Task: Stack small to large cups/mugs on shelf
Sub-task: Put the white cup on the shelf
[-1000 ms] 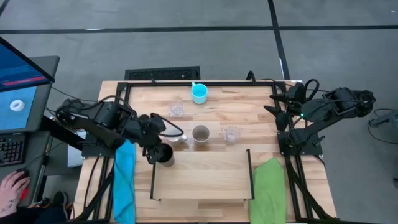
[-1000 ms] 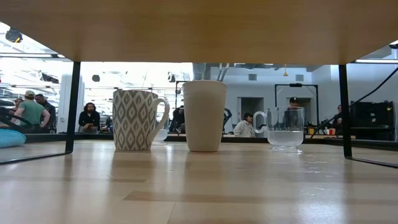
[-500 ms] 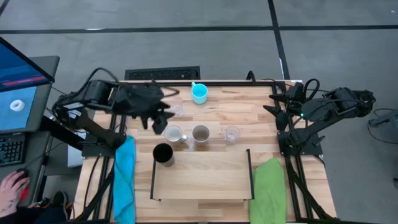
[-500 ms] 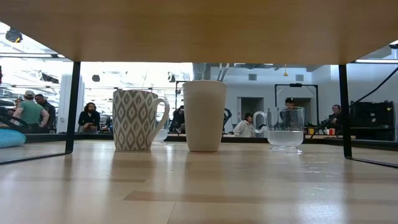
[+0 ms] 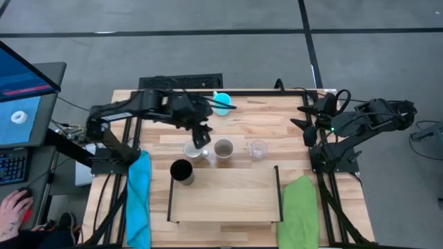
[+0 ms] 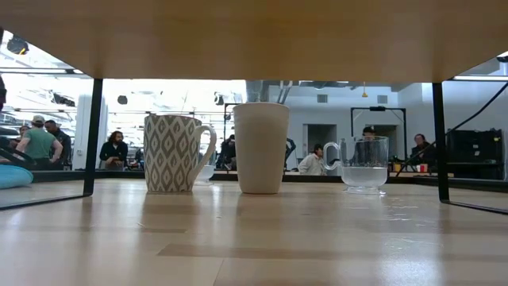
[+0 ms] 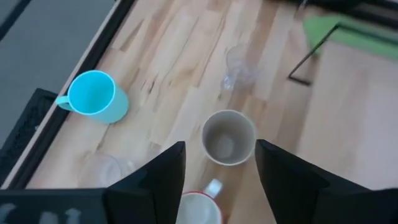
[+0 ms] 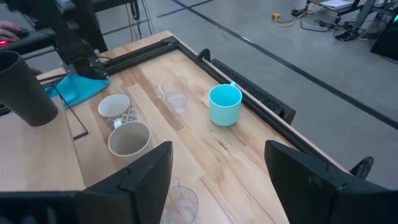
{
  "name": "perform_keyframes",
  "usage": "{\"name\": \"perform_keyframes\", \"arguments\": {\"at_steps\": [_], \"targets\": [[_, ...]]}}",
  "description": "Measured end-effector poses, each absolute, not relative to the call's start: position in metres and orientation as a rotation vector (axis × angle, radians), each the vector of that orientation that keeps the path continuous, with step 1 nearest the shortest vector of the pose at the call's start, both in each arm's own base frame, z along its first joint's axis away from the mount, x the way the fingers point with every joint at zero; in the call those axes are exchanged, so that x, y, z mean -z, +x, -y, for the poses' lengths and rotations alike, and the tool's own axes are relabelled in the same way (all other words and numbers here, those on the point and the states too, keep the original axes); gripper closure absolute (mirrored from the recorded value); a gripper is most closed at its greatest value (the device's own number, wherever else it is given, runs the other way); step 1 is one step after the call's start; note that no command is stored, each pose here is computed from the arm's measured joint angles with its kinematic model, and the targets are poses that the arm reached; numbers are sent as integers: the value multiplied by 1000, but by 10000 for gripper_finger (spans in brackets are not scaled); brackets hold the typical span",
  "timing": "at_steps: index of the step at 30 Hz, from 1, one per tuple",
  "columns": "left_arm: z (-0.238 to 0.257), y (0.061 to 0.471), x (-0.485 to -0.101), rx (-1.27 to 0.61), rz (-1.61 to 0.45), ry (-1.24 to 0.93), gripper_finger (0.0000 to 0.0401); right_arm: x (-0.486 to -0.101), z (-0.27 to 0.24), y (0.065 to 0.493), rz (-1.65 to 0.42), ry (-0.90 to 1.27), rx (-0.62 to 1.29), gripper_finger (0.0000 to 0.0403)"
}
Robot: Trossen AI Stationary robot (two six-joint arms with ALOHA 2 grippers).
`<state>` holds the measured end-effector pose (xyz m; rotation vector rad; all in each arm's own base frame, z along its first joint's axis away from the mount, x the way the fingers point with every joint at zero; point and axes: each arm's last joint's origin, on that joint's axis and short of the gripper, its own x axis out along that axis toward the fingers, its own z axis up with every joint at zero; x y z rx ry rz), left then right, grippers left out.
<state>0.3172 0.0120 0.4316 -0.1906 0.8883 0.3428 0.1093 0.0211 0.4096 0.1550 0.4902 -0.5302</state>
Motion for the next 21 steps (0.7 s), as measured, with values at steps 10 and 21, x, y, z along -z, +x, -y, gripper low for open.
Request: {"name": "perform_keyframes", "arguments": {"at_steps": [10,21], "targets": [[-25,375,-368,-349,-1093,-82,173,-409,-21,110,-492,154,530,124],[-51,406,-315,-287,-1248,-93,172,-409,-21,110,-492,153,530,124]]}}
